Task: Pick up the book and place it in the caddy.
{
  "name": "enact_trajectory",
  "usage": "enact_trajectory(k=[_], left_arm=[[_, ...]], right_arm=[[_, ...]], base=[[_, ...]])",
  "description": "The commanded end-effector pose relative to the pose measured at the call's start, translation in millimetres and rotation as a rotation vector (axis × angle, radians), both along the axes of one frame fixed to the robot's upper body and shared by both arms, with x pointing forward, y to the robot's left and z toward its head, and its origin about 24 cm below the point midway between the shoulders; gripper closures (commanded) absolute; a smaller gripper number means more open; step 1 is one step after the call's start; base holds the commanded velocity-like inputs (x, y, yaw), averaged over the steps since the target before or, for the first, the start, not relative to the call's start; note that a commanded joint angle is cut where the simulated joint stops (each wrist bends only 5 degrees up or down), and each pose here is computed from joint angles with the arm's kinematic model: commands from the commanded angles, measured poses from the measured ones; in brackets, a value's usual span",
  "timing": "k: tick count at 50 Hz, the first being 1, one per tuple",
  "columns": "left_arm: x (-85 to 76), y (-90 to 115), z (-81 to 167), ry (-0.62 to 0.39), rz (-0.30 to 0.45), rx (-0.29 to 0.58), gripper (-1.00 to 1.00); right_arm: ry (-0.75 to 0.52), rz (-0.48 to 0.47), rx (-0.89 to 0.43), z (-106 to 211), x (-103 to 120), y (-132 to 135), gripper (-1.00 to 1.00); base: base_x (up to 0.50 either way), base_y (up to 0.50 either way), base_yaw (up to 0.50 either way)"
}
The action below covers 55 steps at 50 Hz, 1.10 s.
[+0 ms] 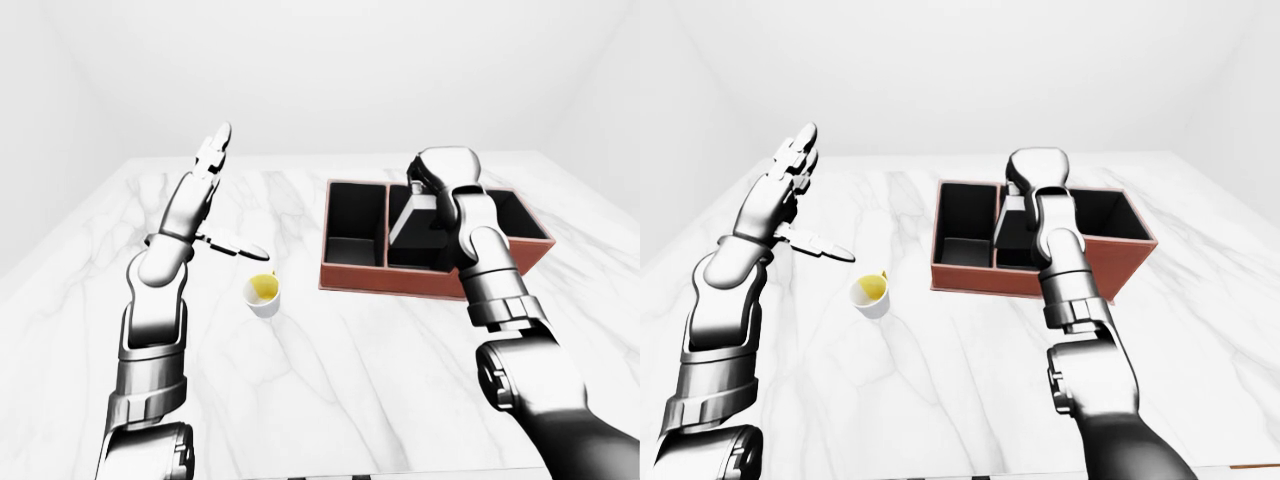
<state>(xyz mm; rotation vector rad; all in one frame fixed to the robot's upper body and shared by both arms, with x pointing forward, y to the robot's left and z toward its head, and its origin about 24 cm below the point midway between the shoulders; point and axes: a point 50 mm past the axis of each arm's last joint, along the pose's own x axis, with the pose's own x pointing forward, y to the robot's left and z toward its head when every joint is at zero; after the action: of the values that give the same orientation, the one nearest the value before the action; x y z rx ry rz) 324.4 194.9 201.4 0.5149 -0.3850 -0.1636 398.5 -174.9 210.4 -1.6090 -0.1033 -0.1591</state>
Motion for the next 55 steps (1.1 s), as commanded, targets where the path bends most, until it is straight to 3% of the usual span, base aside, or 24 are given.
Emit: enact_trajectory(k=[1,26,55], left_arm=[[-0.4,-0.1,-1.5,0.006,-0.001,0.005,-1.0],[-2.0,-0.1,-1.7,0.005,-0.003,0.014,-1.0],[-2.1,-0.1,-3.9,0.014,-0.003,0.02,-1.0]], right_arm=[[-0.058,-0.017,-0.018,3.9,3.1,-5.0,1.0],[-0.051,-0.071,-0.067,-13.8,8.6,-21.6,1.0],[-0.036,-0.083,-0.019,-38.4,20.0,-17.1,1.0]], base=[[0.0,0.0,0.0],[0.0,0.0,0.0],[0.0,0.0,0.0]])
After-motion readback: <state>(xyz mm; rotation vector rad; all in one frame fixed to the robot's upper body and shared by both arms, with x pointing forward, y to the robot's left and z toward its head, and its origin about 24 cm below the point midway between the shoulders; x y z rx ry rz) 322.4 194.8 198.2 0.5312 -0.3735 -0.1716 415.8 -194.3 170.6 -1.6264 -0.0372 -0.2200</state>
